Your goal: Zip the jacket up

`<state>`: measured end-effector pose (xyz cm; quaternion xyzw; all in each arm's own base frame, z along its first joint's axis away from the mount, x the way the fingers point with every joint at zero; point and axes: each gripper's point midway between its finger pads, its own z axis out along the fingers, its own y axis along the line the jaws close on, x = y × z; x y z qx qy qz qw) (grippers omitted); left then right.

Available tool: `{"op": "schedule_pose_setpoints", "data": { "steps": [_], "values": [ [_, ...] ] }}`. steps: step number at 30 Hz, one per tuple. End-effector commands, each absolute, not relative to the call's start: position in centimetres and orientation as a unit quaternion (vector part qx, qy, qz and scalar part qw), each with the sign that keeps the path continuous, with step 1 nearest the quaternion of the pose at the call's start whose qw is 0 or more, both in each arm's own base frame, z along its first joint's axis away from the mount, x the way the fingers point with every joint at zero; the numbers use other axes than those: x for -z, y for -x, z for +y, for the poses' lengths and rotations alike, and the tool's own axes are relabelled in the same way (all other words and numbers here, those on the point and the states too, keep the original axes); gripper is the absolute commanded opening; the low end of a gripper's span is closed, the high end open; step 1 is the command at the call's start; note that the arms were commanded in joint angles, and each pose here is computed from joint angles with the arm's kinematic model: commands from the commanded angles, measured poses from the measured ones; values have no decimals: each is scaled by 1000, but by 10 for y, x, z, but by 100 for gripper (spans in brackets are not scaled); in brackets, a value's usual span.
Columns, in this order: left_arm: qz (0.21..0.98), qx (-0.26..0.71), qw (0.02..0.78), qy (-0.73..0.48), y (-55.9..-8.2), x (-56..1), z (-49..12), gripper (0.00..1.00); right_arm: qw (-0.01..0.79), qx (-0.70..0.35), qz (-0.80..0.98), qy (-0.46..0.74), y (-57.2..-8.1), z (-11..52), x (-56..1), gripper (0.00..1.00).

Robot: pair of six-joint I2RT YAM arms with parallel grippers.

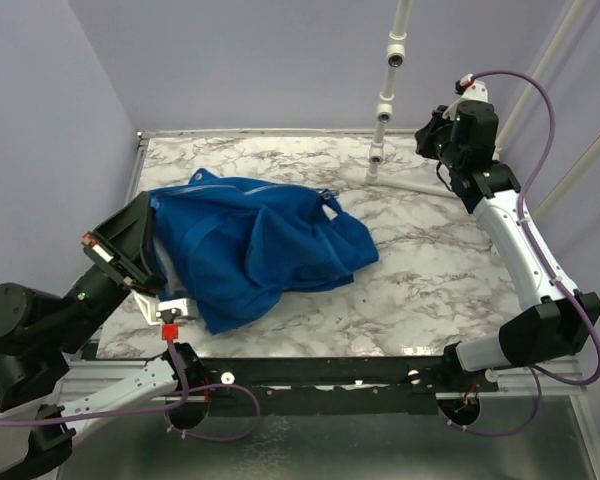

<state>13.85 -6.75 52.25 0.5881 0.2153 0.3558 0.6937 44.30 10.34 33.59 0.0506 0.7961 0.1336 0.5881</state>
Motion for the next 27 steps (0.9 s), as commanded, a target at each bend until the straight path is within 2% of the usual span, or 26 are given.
{"op": "schedule_pose_setpoints", "data": {
  "steps": [1,5,6,8,9,11,12,13,14,15,18,22,27],
  "values": [
    [245,-432,704,-508,-128,-556,-12,0,618,-60,779,-86,-438,63,-353,1],
    [244,-401,710,-525,-134,-541,-30,0,618,-116,776,-53,-433,82,-352,1],
    [243,-387,710,-536,-135,-533,-37,4,611,-148,777,-28,-430,97,-348,1],
    [244,-369,688,-576,-142,-504,-52,12,595,-226,771,28,-421,130,-338,10],
    [251,-358,675,-594,-145,-488,-57,14,579,-265,770,48,-415,147,-327,19],
    [263,-329,653,-629,-149,-454,-68,29,556,-313,763,102,-404,184,-303,33],
    [258,-318,641,-649,-149,-439,-73,32,545,-332,757,138,-397,207,-290,42],
    [247,-303,637,-665,-147,-428,-82,33,530,-345,754,178,-389,231,-274,71],
    [238,-294,636,-673,-146,-424,-89,32,511,-353,754,216,-381,255,-256,93],
    [227,-289,636,-679,-146,-424,-95,30,490,-354,755,255,-375,277,-236,99],
    [200,-296,652,-668,-149,-448,-109,24,456,-374,740,324,-370,317,-192,100],
    [188,-313,656,-661,-151,-472,-110,24,462,-392,684,407,-371,350,-164,100],
    [194,-313,640,-674,-152,-461,-108,24,417,-414,658,470,-366,402,-129,100]
  ]
}}
